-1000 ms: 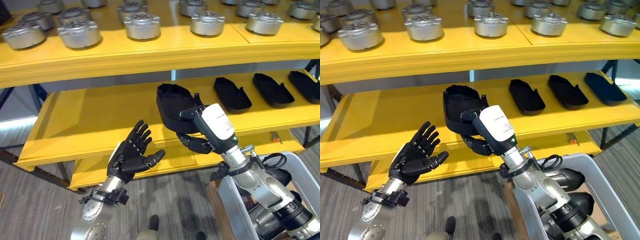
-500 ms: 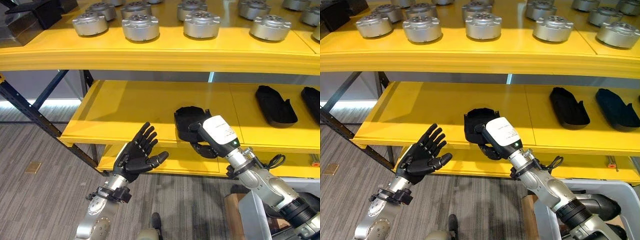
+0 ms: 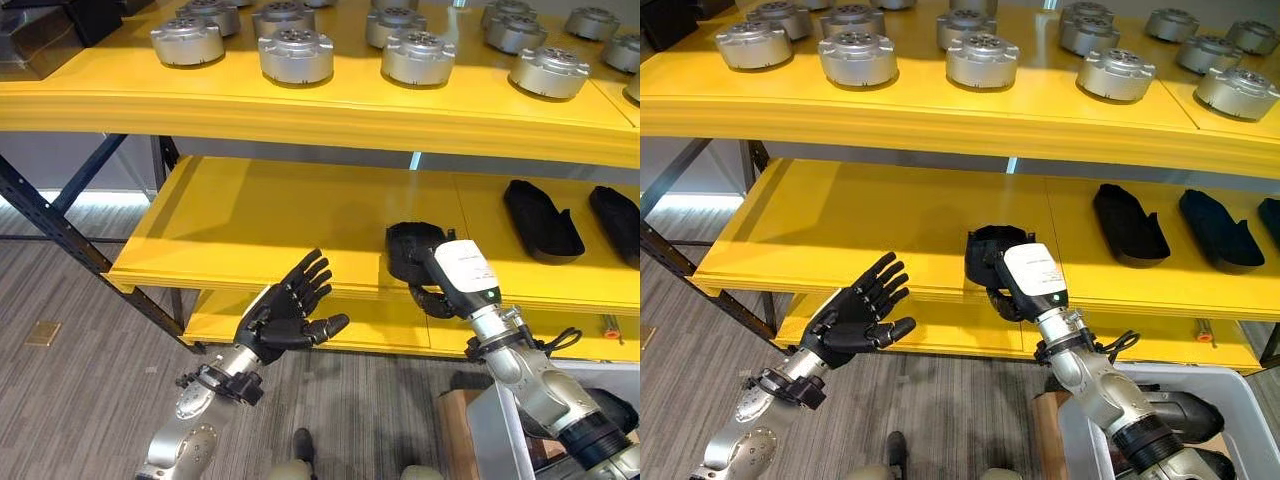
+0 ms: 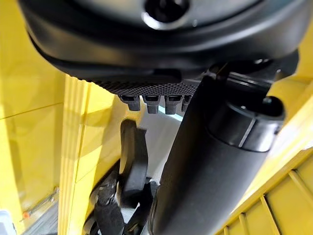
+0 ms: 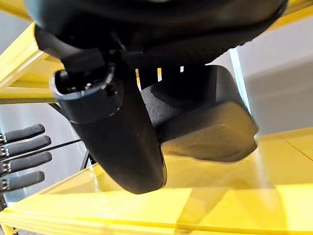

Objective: Move parts from the plastic box to the shelf.

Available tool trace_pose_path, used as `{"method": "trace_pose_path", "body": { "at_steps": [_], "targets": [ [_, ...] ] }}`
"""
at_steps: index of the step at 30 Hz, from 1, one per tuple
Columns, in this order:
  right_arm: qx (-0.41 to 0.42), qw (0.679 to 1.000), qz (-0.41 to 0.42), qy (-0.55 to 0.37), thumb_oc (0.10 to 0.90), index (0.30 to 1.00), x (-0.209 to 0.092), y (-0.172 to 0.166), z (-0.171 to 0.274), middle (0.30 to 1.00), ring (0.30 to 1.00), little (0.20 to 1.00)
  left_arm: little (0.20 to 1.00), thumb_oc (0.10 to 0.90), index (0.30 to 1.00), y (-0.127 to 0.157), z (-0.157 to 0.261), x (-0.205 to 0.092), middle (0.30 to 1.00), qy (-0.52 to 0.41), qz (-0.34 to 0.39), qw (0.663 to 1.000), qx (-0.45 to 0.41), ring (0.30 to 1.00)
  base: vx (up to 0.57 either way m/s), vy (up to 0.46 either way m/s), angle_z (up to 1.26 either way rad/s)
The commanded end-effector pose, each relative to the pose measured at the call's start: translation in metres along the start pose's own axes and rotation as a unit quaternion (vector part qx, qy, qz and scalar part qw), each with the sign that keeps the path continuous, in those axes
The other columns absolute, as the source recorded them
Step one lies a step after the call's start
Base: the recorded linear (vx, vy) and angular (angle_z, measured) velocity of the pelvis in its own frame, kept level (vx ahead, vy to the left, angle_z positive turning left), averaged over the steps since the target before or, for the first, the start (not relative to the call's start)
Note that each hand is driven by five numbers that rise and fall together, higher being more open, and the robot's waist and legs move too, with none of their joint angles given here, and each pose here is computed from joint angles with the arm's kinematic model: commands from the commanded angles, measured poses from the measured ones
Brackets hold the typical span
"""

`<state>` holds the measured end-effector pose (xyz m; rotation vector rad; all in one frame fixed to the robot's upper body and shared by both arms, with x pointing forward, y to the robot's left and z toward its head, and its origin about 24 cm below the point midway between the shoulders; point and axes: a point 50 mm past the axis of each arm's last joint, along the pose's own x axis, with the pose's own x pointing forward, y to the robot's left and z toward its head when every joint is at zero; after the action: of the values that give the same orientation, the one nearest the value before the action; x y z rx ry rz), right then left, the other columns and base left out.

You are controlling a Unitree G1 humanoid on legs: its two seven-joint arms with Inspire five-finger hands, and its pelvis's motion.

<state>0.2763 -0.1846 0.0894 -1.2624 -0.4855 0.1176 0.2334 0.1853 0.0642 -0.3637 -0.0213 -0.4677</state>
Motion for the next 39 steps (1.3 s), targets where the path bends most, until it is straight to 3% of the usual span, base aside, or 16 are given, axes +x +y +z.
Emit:
{"method": "trace_pose_path", "body": {
  "at_steps": [1,19,29,39],
  "targets": [
    [-0.020,0.985,-0.165,-0.055,0.400,0.300,0.039,-0.070,0.011,0.300,0.300,0.300,1.000,0.900,1.000,-0.021,0.035,0.011,1.000,-0.115,-0.037,0.992,-0.024,1.000,0.01,-0.218,0.45],
    [-0.120,0.980,-0.150,-0.051,0.400,0.300,0.078,-0.105,0.000,0.300,0.300,0.300,1.000,0.900,1.000,-0.038,0.038,0.026,1.000,-0.102,-0.078,0.991,-0.031,1.000,-0.03,-0.069,0.05],
    [-0.198,0.956,-0.211,-0.055,0.400,0.300,0.122,-0.164,0.005,0.300,0.300,0.300,1.000,0.900,1.000,-0.063,0.073,0.055,1.000,-0.155,-0.155,0.976,0.009,1.000,-0.22,-0.050,0.04],
    [-0.206,0.952,-0.224,-0.031,0.400,0.300,0.127,-0.172,-0.003,0.300,0.300,0.300,1.000,0.900,1.000,-0.068,0.077,0.057,1.000,-0.160,-0.169,0.972,0.018,1.000,-0.07,-0.016,0.01]
  ]
}}
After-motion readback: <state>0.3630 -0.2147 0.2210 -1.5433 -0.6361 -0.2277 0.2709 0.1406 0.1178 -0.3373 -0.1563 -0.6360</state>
